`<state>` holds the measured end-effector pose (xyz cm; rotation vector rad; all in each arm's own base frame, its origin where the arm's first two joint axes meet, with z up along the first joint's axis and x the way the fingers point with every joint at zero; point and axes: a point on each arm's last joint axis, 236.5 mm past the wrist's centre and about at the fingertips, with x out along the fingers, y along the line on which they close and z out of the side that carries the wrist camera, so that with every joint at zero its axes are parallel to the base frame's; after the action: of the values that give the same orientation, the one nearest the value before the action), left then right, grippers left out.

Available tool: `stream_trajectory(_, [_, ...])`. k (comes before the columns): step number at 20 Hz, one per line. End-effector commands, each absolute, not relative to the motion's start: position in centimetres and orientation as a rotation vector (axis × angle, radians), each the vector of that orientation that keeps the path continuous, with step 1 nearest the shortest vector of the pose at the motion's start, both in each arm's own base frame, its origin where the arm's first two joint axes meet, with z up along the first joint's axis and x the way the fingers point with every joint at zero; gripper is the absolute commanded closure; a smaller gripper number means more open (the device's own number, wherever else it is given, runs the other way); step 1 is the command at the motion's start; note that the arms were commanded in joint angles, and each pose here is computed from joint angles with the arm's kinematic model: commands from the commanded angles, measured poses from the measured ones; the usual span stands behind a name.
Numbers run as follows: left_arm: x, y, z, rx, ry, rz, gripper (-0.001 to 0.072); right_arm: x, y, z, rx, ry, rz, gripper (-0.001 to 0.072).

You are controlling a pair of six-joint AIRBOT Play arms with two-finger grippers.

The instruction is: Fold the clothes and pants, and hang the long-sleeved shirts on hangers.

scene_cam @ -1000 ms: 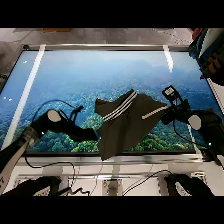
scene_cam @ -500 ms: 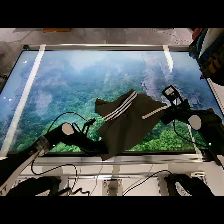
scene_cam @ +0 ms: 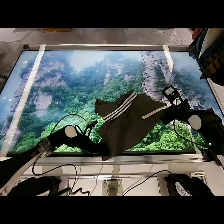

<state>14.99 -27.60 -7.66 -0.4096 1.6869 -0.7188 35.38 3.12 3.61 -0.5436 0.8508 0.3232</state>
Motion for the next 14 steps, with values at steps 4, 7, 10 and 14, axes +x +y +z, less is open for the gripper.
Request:
stream_trajectory(4, [14.8, -26.6, -8.4, -0.344, 1.693, -0.705, 0.0007, 35.4, 3.3, 3.6, -0.531, 0.851, 0.325, 0.0686])
stream_trajectory(7, [14.8, -26.8, -8.4, -0.385, 1.712, -0.671, 0.0007, 35.4, 3.5, 3.6, -0.518, 0.849, 0.330, 0.0685])
stream_trajectory(10, [14.7, -27.9, -8.7, -0.489, 1.760, -0.638, 0.0007, 35.4, 3.6, 3.6, -0.514, 0.849, 0.331, 0.0685])
stream_trajectory(14, [14.6, -29.4, -9.2, -0.621, 1.818, -0.610, 0.0255, 35.3, 3.6, 3.6, -0.513, 0.849, 0.331, 0.0685])
